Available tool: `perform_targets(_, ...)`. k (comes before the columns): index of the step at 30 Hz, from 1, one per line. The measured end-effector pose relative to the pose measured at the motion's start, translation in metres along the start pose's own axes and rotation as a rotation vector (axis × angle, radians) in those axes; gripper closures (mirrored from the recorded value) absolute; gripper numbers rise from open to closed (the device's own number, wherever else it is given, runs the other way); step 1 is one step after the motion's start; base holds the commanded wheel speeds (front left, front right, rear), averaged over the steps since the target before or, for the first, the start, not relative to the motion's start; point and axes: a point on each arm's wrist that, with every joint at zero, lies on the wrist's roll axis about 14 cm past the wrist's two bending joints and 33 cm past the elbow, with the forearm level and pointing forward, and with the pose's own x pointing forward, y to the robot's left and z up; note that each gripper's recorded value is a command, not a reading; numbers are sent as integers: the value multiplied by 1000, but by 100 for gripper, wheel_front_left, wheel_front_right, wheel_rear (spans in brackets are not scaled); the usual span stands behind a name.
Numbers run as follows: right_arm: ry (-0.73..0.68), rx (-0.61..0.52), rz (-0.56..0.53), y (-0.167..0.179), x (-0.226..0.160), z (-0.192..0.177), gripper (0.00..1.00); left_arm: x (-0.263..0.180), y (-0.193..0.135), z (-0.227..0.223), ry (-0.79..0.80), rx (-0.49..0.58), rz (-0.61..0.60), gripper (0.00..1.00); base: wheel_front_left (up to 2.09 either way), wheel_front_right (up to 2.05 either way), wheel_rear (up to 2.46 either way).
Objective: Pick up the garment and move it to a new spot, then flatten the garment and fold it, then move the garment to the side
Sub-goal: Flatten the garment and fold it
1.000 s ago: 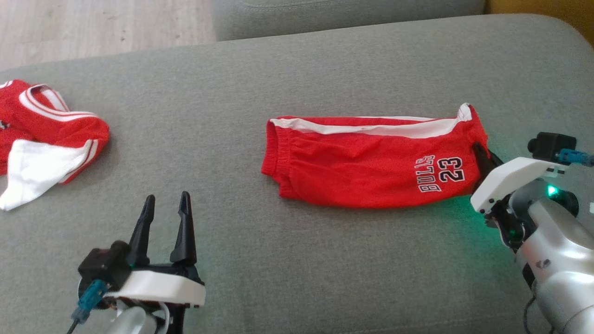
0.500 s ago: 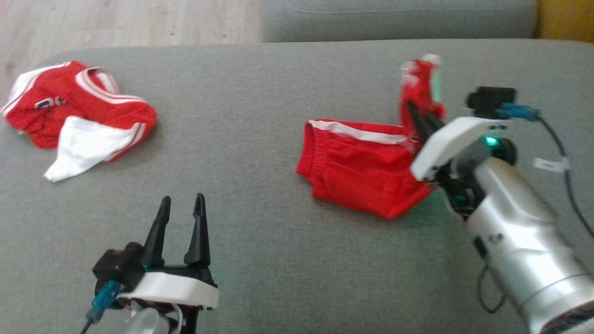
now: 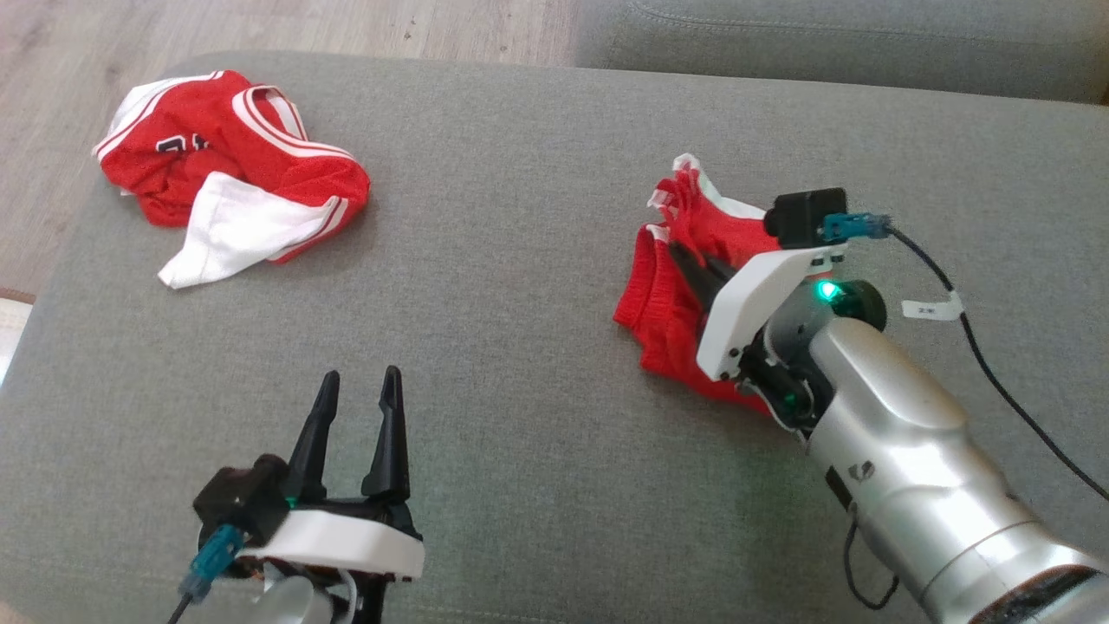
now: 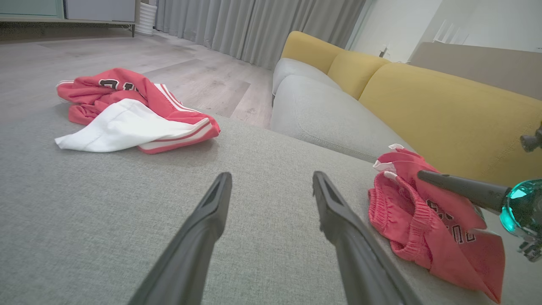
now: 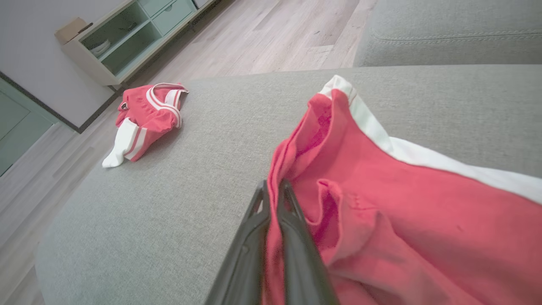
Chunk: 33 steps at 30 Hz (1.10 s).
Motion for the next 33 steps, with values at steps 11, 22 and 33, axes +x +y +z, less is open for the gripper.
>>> perform_targets(11,-28,-14,52,21,-11,-2,0,7,-18,-4,6,-10,-57,0,0,0,0)
perform_targets(22,-231,-19,5,0,-38,45,0,13,-36,-7,14,-2,-119,0,0,0,0)
perform_targets(33,-178,-142,-189,-77,-54,29,100,13,-34,-13,31,-6,-110,0,0,0,0)
